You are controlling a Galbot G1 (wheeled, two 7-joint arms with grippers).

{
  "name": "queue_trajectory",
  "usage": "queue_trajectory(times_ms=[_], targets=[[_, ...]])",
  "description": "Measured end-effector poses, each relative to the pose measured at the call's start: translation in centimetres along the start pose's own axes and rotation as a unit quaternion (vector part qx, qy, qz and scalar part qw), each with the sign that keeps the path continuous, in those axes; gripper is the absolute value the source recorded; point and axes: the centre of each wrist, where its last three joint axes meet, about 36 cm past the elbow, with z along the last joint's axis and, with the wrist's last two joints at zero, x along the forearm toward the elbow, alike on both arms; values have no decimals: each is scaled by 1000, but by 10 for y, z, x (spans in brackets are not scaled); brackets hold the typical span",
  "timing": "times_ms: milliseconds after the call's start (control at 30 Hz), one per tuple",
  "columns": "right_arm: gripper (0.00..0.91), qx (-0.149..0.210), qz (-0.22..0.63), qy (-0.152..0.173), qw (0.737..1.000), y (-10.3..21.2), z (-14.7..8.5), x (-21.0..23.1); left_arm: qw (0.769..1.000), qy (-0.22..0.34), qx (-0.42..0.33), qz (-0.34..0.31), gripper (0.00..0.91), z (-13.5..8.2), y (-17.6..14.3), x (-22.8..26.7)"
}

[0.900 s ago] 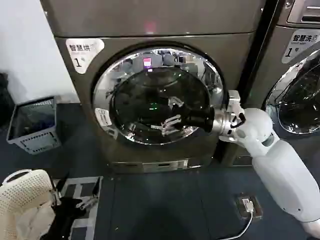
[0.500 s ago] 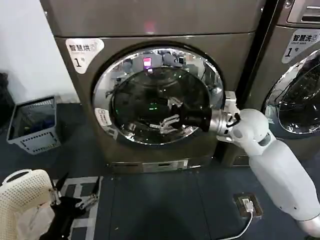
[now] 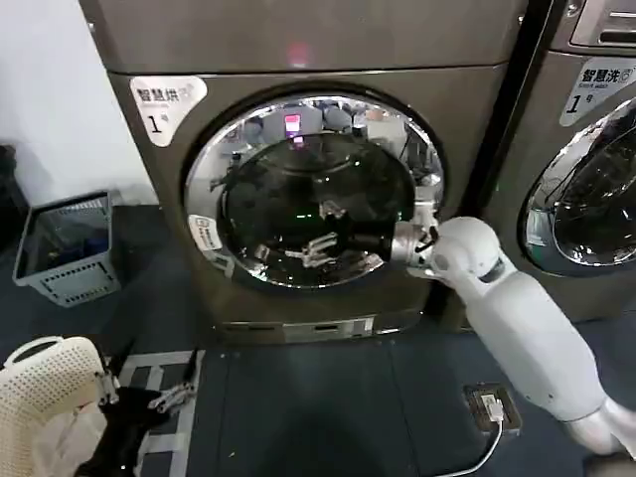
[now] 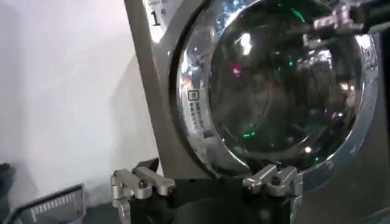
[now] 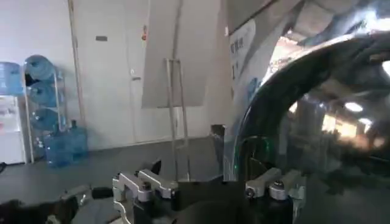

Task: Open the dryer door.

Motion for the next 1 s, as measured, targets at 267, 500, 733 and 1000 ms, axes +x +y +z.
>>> queue_trajectory(times_ms=[267, 500, 733, 1000], targets=[[907, -2, -5, 1, 1000, -2, 14, -21, 1000, 0, 3, -1, 907, -2, -1, -2], [907, 0, -2, 0, 1000, 0, 21, -39, 1000, -2, 4, 0, 907, -5, -1, -2], [907, 5, -4, 2, 1000, 0, 27, -52, 1000, -4, 4, -1, 907, -8, -2, -1], [907, 10, -8, 9, 1000, -2, 33, -69, 1000, -8, 4, 0, 907, -12, -2, 0]])
